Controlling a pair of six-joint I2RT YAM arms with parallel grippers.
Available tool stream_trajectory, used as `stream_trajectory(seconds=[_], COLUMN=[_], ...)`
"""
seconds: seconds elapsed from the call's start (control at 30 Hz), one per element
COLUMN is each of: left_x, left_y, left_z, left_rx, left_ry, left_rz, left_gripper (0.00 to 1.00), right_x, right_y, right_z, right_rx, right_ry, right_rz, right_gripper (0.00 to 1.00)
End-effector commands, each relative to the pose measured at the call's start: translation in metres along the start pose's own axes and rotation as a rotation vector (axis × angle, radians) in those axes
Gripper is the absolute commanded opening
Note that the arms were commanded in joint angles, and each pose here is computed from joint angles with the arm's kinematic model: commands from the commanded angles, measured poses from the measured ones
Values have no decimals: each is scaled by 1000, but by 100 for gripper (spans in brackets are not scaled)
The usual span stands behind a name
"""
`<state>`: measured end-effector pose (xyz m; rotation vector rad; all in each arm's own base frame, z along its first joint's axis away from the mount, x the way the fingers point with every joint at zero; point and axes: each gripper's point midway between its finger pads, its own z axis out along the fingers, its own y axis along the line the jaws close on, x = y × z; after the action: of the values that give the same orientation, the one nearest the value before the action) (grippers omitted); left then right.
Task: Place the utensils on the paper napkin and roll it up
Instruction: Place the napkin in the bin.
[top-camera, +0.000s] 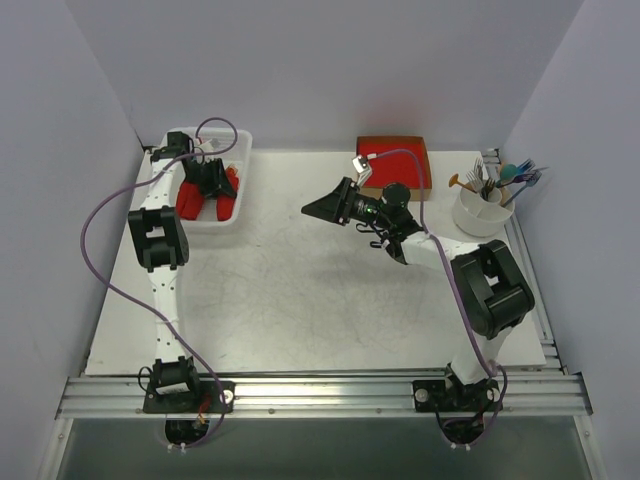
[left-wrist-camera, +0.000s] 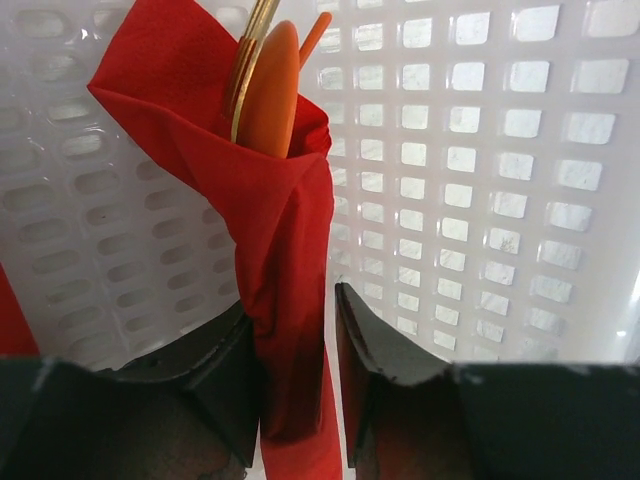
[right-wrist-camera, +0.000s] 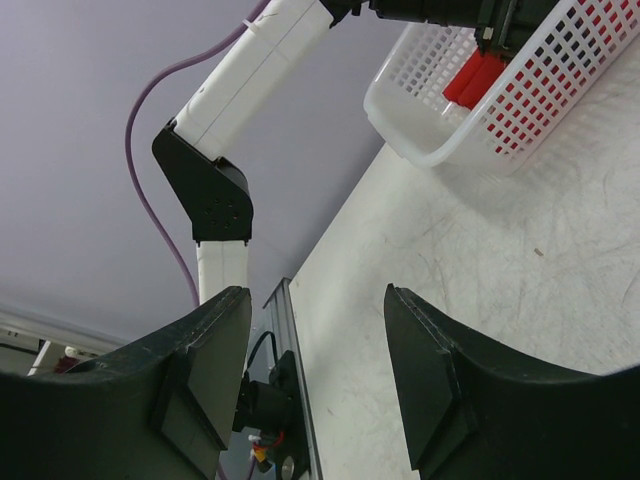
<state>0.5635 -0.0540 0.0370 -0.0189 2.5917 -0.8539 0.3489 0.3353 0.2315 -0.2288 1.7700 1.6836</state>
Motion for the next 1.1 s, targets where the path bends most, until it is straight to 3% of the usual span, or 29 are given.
stream_trajectory(seconds=[0.0,1.07], left_x=[-9,-29], left_y=[-1,8], left_z=[-7,-31], left_rx=[-5,-218], left_ry=[-25,-77], left_rz=[41,164], left_gripper=[42,62], right_x=[-7,-4], right_y=[15,15], right_z=[-1,0], right_rx=[-64,-94], right_ry=[-11,-5], right_rz=[-58,-40], right_gripper=[55,54])
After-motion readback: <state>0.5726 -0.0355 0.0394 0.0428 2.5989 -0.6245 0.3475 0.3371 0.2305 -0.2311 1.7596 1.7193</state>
